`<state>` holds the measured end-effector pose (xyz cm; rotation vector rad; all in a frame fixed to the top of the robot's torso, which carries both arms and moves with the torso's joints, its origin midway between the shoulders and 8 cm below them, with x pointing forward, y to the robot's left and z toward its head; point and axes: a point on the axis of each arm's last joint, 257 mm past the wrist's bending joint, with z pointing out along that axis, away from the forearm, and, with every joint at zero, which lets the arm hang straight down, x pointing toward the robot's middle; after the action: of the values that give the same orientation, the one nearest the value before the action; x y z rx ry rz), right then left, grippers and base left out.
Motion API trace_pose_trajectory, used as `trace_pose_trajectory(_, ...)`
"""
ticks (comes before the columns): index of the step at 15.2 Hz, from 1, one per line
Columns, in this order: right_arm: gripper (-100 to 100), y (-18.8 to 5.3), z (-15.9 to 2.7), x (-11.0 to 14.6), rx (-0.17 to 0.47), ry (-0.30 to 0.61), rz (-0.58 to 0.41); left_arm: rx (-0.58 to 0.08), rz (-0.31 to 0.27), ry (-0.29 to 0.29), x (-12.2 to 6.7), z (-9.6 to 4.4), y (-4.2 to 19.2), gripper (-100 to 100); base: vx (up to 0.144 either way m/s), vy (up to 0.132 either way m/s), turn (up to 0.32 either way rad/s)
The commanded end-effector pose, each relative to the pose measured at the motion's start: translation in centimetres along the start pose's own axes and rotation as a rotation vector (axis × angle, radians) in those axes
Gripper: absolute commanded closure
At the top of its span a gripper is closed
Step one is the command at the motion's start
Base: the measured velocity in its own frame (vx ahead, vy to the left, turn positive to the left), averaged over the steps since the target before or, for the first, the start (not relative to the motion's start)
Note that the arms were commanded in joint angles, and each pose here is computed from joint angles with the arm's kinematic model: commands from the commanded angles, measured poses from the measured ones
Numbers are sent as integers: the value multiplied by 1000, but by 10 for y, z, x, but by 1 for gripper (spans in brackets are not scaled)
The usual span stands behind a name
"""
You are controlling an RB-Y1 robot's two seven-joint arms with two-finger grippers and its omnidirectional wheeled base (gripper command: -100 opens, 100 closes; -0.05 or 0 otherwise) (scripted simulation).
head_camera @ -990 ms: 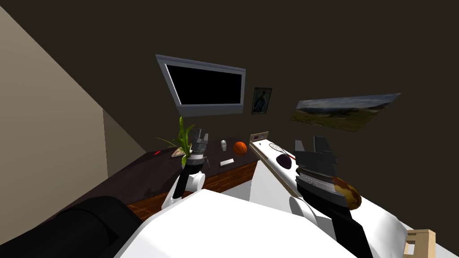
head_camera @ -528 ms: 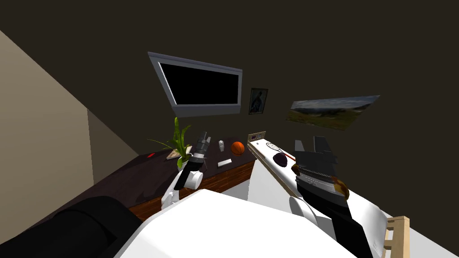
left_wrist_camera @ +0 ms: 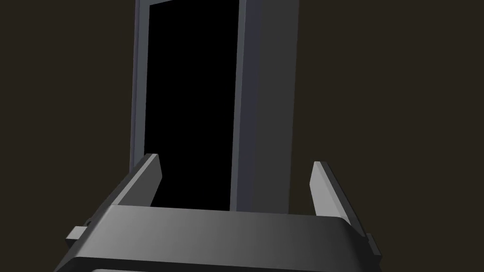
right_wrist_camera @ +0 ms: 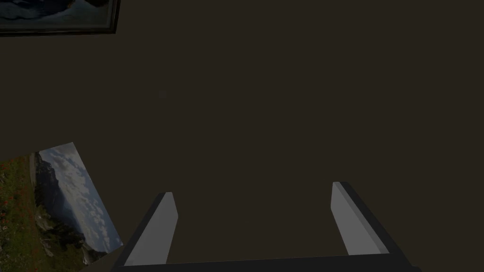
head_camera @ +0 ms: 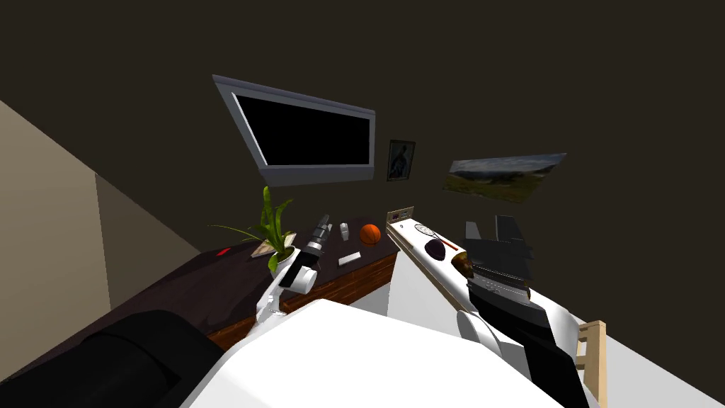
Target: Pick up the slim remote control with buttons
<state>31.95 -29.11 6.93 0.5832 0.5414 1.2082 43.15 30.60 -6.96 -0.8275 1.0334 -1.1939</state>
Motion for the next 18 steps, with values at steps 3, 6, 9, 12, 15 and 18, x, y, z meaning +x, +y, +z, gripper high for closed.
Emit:
trace_pose_trajectory(3,0,0,0,0,0,0,0,-108,9,-6,-13,-1,38,-100,12,-41,-76)
trace_pose_trajectory(6,0,0,0,0,0,0,0,-181,12,-15,-24,-2,65,-100,10,-32,-75)
trace_pose_trajectory(9,0,0,0,0,0,0,0,-296,14,-42,-49,-4,104,-100,17,-42,-110)
trace_pose_trajectory(12,0,0,0,0,0,0,0,-387,10,-64,-64,-11,135,-100,14,-42,-73)
trace_pose_trajectory(15,0,0,0,0,0,0,0,-481,4,-94,-82,-23,168,-100,19,-50,-132)
trace_pose_trajectory(18,0,0,0,0,0,0,0,-560,-6,-123,-98,-33,193,-100,23,-35,-69)
